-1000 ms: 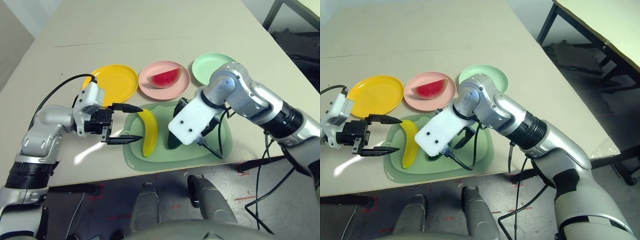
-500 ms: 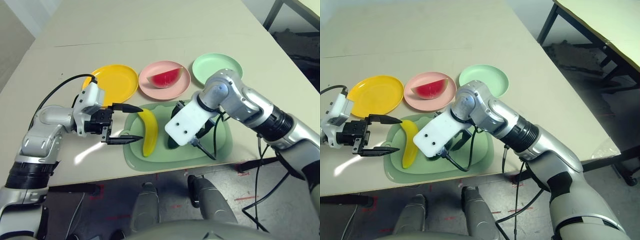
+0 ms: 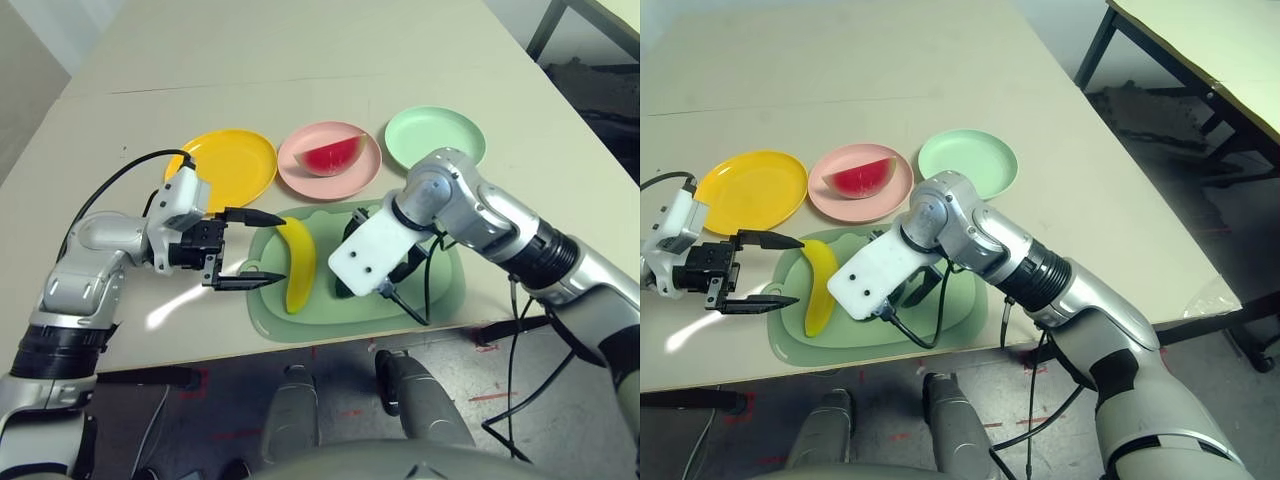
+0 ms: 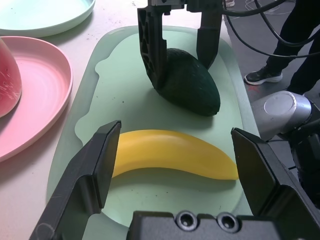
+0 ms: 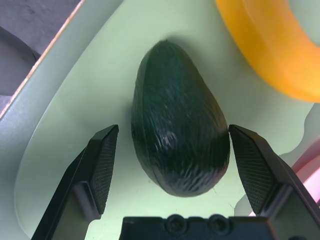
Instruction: Place the fruits into color-matched plates.
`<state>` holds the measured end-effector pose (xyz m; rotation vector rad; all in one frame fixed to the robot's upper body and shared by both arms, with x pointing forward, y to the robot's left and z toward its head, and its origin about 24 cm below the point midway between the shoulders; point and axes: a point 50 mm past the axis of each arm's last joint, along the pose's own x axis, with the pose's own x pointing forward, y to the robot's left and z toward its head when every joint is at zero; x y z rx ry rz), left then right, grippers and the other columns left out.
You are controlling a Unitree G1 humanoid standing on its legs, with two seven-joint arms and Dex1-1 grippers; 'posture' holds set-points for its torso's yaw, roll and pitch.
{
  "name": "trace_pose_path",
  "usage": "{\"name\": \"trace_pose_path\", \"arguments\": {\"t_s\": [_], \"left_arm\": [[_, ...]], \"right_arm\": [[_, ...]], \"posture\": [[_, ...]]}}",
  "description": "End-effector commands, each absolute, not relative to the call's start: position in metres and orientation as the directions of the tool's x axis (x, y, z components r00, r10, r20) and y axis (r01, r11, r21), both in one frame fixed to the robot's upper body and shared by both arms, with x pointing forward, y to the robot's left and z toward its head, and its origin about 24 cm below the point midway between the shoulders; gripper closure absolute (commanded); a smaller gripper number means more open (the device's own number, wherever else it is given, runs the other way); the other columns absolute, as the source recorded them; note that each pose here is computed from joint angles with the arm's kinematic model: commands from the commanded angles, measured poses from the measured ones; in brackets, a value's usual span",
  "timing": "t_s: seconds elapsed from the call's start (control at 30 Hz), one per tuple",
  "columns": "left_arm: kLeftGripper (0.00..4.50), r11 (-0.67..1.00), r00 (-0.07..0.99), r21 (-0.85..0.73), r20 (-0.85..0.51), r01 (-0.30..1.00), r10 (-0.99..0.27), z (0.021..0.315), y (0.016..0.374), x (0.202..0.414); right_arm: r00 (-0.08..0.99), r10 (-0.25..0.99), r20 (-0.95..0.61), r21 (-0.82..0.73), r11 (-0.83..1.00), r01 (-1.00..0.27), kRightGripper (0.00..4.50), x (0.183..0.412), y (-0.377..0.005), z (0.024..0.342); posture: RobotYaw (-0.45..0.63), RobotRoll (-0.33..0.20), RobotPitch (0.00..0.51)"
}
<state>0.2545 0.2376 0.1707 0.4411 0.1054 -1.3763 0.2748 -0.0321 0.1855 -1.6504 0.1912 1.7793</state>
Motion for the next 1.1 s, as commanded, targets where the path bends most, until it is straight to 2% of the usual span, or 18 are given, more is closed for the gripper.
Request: {"name": "trace_pose_path", "arguments": {"t_s": [0.03,0.33,0.43,0.5,0.53,0.83,0.9,1.1], "left_arm": [[0.0,0.128,0.203,0.234,-0.335,0.964,-0.92,0.167,0.238,0.253],[0.0,0.133,0.208,0.235,-0.335,0.963,-0.919,0.166,0.24,0.253],[0.0,0.134,0.21,0.239,-0.332,0.962,-0.919,0.167,0.24,0.254],[0.0,0.136,0.213,0.241,-0.329,0.961,-0.92,0.168,0.24,0.255],[0.0,0.137,0.214,0.242,-0.329,0.96,-0.92,0.168,0.24,0.255],[0.0,0.15,0.218,0.234,-0.295,0.961,-0.93,0.17,0.238,0.256],[0.0,0.162,0.219,0.225,-0.257,0.961,-0.941,0.174,0.235,0.256],[0.0,0.19,0.238,0.227,-0.204,0.955,-0.95,0.181,0.233,0.259]], "right_arm": [[0.033,0.378,-0.925,-0.331,-0.759,-0.561,0.05,0.271,-0.03,0.184],[0.033,0.38,-0.924,-0.332,-0.758,-0.562,0.05,0.273,-0.028,0.185],[0.029,0.386,-0.922,-0.334,-0.756,-0.562,0.61,0.273,-0.027,0.186],[0.029,0.389,-0.921,-0.337,-0.755,-0.563,1.32,0.273,-0.027,0.186],[0.029,0.391,-0.92,-0.338,-0.754,-0.563,1.48,0.273,-0.026,0.186],[0.044,0.394,-0.918,-0.346,-0.743,-0.573,1.48,0.279,-0.03,0.193],[0.059,0.4,-0.915,-0.357,-0.73,-0.584,1.48,0.286,-0.033,0.204],[0.198,0.458,-0.866,-0.475,-0.632,-0.613,1.48,0.319,-0.043,0.253]], "posture": [[-0.01,0.0,0.217],[-0.01,0.0,0.217],[-0.01,0.0,0.217],[-0.01,0.0,0.217],[-0.01,0.0,0.217],[-0.02,0.0,0.213],[-0.02,0.0,0.214],[-0.02,0.0,0.209]]}}
